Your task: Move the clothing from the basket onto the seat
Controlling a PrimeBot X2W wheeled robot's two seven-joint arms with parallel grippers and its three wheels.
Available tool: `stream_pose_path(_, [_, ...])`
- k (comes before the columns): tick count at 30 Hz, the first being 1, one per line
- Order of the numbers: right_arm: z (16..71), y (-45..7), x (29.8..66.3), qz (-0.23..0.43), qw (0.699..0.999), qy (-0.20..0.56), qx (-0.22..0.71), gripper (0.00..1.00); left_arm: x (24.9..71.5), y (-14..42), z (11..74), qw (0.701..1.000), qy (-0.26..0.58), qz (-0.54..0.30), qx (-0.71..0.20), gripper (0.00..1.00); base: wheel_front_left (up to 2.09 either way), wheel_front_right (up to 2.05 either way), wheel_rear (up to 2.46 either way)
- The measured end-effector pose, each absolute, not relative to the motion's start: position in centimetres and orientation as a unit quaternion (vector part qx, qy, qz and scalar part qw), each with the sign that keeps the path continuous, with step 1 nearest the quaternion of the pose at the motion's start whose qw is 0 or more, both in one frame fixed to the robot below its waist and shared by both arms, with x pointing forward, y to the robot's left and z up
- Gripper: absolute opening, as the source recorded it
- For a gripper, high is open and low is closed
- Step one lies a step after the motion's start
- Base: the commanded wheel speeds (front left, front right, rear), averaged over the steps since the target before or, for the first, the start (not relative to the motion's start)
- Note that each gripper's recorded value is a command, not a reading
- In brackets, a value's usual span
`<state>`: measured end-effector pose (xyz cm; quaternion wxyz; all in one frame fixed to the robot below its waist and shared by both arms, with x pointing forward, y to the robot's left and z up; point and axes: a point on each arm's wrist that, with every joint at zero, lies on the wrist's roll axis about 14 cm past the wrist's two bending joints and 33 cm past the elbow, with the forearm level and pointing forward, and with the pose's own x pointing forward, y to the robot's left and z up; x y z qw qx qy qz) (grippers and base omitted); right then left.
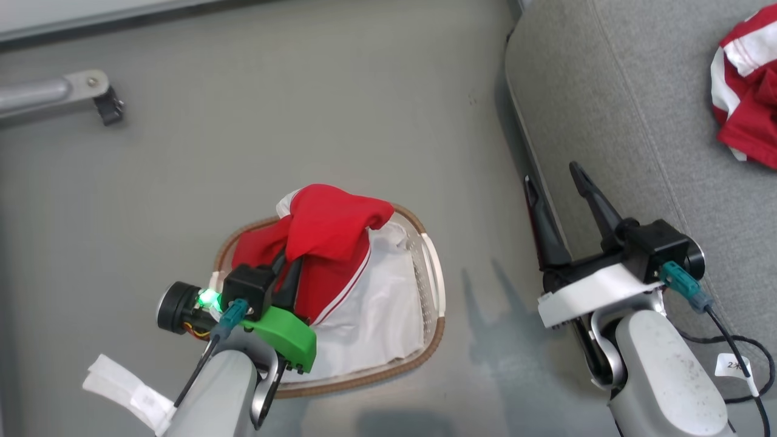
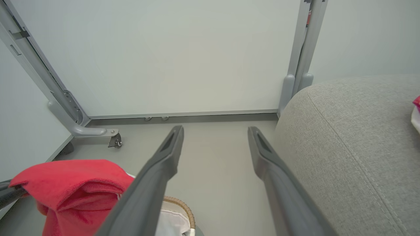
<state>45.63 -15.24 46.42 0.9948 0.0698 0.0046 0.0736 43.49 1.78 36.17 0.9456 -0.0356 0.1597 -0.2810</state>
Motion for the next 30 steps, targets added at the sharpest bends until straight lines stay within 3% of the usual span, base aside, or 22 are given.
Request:
stream_pose_path(15, [49.9, -12.1, 42.6, 0.117, 0.99, -0.029, 0.075, 1.0, 43.7, 6.2, 47.4, 0.977, 0.01, -0.207, -0.043, 0.0, 0.0, 0.0, 0.0])
stream_pose_path(30, [50.7, -11.0, 40.5, 0.131, 0.988, -0.033, 0.078, 1.0, 42.9, 4.5, 57.9, 0.961, -0.134, -0.233, -0.063, 0.0, 0.0, 0.0, 0.0])
